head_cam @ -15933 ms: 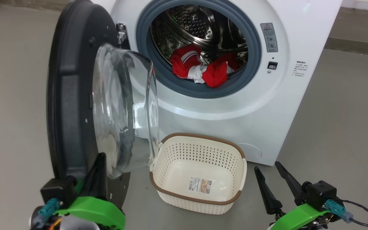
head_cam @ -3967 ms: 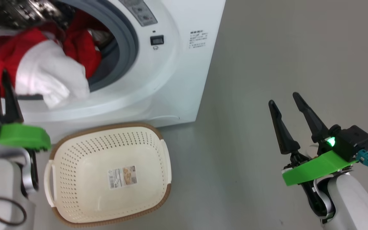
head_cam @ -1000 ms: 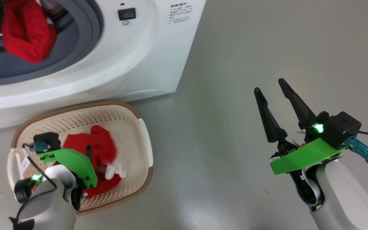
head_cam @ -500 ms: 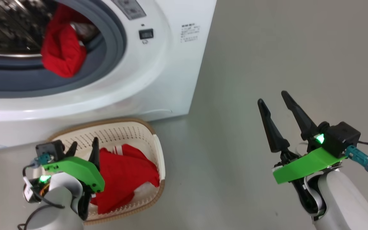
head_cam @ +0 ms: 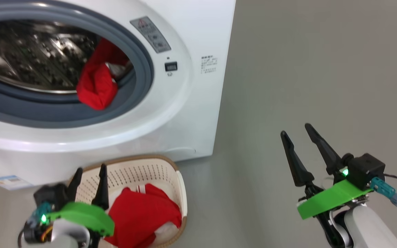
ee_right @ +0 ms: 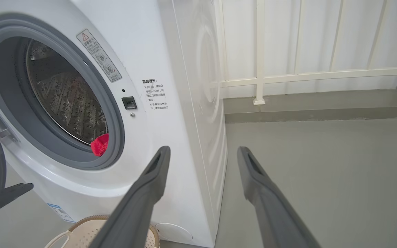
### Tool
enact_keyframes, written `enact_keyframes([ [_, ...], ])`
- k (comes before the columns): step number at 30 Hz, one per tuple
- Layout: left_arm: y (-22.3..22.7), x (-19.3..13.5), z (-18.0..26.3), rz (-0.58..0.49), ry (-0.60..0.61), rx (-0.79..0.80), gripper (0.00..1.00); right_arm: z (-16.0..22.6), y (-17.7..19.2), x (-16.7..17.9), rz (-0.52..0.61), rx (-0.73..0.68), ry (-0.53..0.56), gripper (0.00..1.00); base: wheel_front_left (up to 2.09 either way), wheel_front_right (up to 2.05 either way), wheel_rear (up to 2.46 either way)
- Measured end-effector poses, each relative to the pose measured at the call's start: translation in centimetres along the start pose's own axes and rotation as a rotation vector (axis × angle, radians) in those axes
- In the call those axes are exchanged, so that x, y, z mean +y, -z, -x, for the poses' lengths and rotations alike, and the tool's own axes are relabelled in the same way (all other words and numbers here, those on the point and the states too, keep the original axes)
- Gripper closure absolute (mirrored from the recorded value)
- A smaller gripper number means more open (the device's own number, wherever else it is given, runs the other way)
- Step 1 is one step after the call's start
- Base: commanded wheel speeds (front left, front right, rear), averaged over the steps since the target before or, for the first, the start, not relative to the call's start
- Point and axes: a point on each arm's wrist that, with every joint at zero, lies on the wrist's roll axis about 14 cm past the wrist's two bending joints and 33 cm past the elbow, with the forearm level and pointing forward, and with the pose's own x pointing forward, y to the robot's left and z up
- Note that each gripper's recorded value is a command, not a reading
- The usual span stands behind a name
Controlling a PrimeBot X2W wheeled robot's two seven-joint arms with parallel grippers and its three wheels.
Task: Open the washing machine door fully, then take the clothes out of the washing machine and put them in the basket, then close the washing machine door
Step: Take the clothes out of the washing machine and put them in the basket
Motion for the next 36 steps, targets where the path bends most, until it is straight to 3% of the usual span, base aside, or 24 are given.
enact_keyframes([
  [18,-7.0,-0.1,7.2,-0.086,-0.019,-0.277,0.00,4.0,-4.1,0.4,0.026,-0.116,0.013,0.00,0.00,0.00,0.00],
  [36,-8.2,0.2,11.1,-0.145,-0.028,-0.347,0.00,6.5,-5.1,0.1,0.022,-0.163,0.053,0.00,0.00,0.00,0.00],
])
